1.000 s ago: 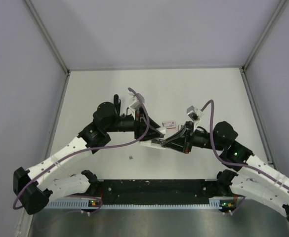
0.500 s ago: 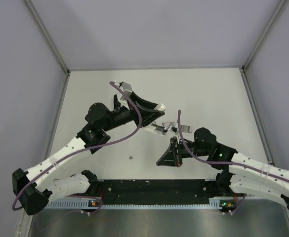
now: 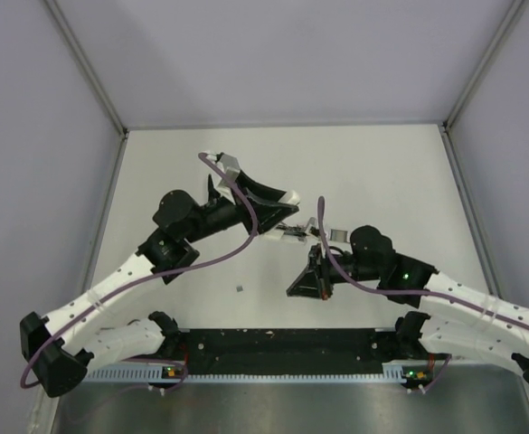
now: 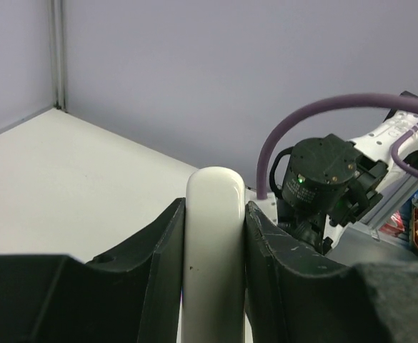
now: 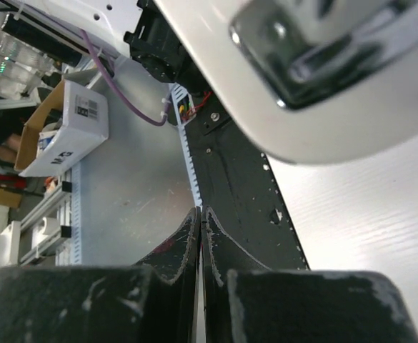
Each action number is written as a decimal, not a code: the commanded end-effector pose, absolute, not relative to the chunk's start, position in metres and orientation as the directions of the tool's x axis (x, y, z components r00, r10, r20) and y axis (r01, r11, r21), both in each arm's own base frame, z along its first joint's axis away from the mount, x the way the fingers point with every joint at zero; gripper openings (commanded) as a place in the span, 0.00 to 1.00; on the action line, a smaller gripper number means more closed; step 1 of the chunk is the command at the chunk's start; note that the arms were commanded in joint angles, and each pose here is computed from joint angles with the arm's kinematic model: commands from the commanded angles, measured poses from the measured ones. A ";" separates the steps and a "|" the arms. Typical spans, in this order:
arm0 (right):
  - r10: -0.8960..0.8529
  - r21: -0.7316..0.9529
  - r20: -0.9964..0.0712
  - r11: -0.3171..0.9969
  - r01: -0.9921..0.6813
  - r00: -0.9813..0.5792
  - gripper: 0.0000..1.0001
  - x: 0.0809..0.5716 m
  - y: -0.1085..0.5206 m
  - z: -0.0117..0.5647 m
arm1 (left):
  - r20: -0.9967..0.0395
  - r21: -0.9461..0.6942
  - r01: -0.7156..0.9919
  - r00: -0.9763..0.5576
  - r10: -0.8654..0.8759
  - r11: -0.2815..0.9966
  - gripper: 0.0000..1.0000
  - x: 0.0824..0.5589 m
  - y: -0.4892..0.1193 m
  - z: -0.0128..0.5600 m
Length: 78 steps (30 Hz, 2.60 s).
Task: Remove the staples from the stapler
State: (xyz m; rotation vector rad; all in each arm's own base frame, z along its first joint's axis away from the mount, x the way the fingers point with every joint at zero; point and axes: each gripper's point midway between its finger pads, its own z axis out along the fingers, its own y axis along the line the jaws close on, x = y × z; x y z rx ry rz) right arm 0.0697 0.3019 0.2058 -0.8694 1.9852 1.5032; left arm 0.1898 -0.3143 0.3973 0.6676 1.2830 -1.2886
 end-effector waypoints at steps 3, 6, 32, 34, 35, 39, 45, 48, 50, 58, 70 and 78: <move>-0.190 0.521 -0.797 0.262 -0.812 -0.573 0.00 0.084 0.292 0.236 | -0.937 -0.215 0.951 -0.136 -0.323 0.222 0.00 0.175 -0.303 0.406; -0.192 0.496 -0.805 0.301 -0.814 -0.562 0.00 0.089 0.287 0.241 | -0.941 -0.213 0.953 -0.141 -0.306 0.216 0.00 0.171 -0.301 0.398; 0.016 0.322 -0.934 0.477 -0.818 -0.358 0.00 0.145 0.277 0.356 | -0.947 -0.255 0.905 -0.163 -0.275 0.340 0.00 0.190 -0.293 0.376; 0.036 0.318 -0.938 0.492 -0.811 -0.345 0.00 0.153 0.283 0.358 | -0.945 -0.263 0.901 -0.169 -0.279 0.345 0.00 0.191 -0.293 0.375; 0.036 0.316 -0.938 0.493 -0.811 -0.344 0.00 0.156 0.286 0.358 | -0.944 -0.268 0.898 -0.172 -0.282 0.350 0.00 0.193 -0.293 0.375; 0.048 0.326 -0.936 0.486 -0.811 -0.348 0.00 0.163 0.299 0.358 | -0.939 -0.284 0.889 -0.182 -0.291 0.361 0.00 0.197 -0.294 0.375; 0.052 0.324 -0.938 0.491 -0.808 -0.344 0.00 0.171 0.308 0.355 | -0.937 -0.296 0.875 -0.187 -0.297 0.384 0.00 0.202 -0.293 0.373; 0.043 0.322 -0.937 0.499 -0.805 -0.348 0.00 0.175 0.313 0.348 | -0.936 -0.296 0.873 -0.184 -0.300 0.388 0.00 0.203 -0.293 0.374; 0.040 0.321 -0.936 0.508 -0.799 -0.351 0.00 0.179 0.315 0.343 | -0.935 -0.298 0.871 -0.184 -0.302 0.390 0.00 0.203 -0.293 0.375; 0.025 0.302 -0.938 0.547 -0.781 -0.345 0.00 0.188 0.317 0.328 | -0.933 -0.298 0.864 -0.173 -0.316 0.406 0.00 0.205 -0.289 0.380; -0.008 0.321 -0.919 0.569 -0.757 -0.395 0.00 0.192 0.320 0.295 | -0.919 -0.302 0.838 -0.129 -0.372 0.455 0.00 0.212 -0.279 0.395; -0.004 0.372 -0.899 0.519 -0.770 -0.438 0.00 0.191 0.343 0.287 | -0.911 -0.327 0.791 -0.119 -0.394 0.518 0.00 0.230 -0.275 0.390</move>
